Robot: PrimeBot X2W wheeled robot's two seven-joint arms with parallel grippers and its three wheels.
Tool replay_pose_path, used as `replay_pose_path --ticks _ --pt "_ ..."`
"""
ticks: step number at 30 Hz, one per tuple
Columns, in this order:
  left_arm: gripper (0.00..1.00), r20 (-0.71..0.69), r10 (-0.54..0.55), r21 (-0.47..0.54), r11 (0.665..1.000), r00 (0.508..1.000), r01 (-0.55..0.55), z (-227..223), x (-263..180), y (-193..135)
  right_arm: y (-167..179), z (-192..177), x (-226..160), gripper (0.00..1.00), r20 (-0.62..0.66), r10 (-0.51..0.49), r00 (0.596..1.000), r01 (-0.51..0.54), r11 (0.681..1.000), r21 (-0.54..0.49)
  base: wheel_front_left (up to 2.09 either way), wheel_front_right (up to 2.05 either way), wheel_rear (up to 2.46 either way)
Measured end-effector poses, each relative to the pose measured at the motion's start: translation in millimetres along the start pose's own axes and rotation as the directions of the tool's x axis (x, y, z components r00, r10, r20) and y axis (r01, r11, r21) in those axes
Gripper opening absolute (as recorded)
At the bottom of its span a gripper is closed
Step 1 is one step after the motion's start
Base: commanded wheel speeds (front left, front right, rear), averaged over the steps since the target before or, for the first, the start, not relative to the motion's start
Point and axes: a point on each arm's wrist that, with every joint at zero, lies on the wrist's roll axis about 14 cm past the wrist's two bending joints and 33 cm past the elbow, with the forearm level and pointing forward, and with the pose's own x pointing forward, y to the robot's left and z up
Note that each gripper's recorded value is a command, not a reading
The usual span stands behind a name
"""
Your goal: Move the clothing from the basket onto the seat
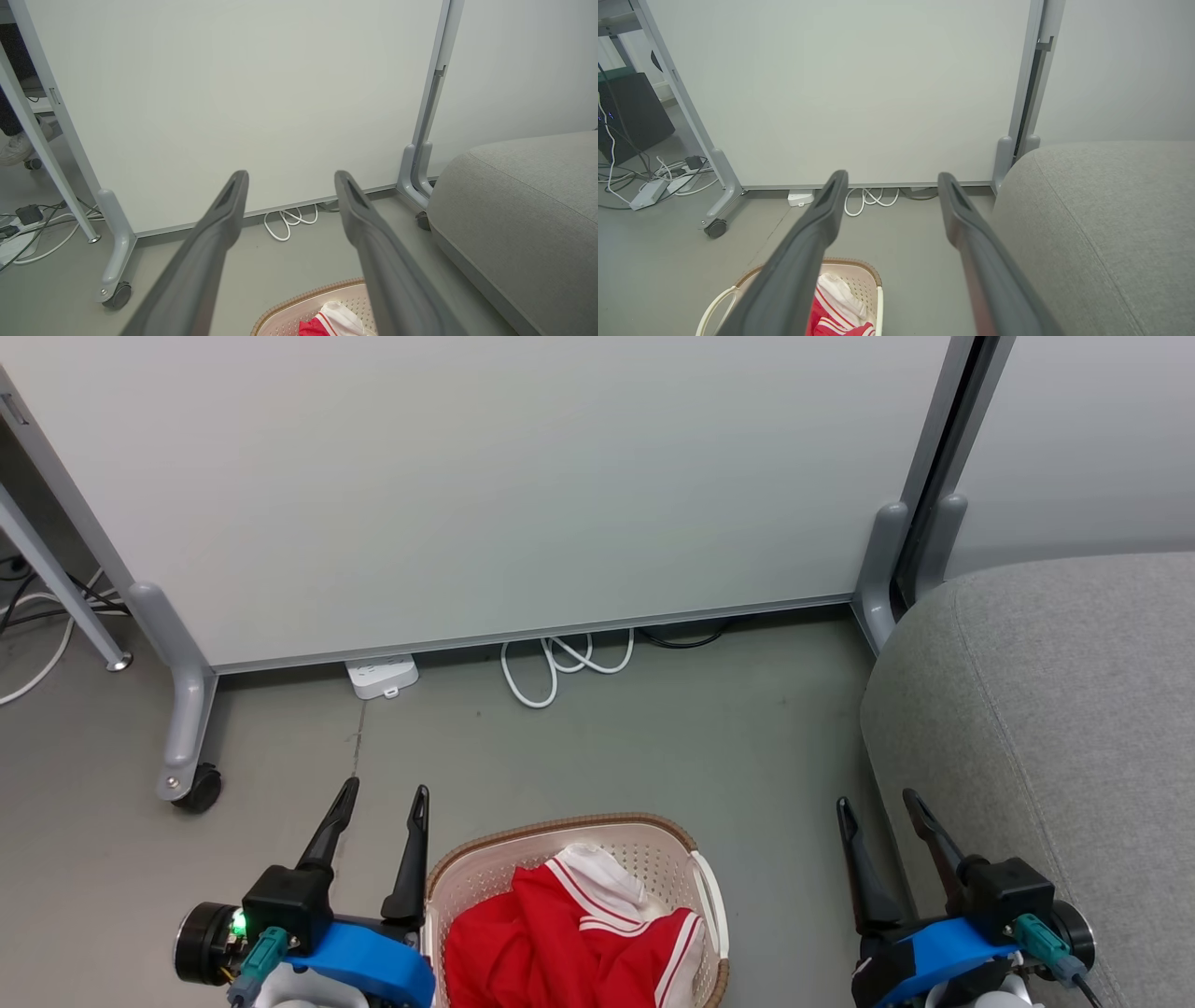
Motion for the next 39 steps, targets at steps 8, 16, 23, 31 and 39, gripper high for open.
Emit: replay_pose_path --ticks 8,16,23,31,39 --pt "1.00 -0.026 -0.020 -0.006 1.000 0.999 0.020 -9 4 -5 -2 -4 0 1.00 -0.012 -0.004 1.000 0.004 1.000 0.002 0.00 0.00 0.00" --pt "1.00 -0.087 -0.101 -0.010 0.995 0.991 0.101 -29 28 -22 -8 -8 12 1.00 -0.021 -0.015 1.000 0.015 1.000 0.004 0.00 0.00 0.00" --pt "1.00 -0.213 -0.199 -0.006 0.979 0.956 0.203 -70 53 -41 -18 -16 25 1.00 -0.038 -0.033 0.999 0.034 0.999 0.010 0.00 0.00 0.00" --pt "1.00 -0.374 -0.312 -0.002 0.942 0.874 0.335 -128 71 -67 -32 -30 41 1.00 -0.065 -0.060 0.996 0.062 0.998 0.019 0.00 0.00 0.00" --pt "1.00 -0.527 -0.382 -0.039 0.903 0.759 0.427 -192 70 -82 -48 -48 58 1.00 -0.096 -0.086 0.992 0.088 0.996 0.012 0.00 0.00 0.00"
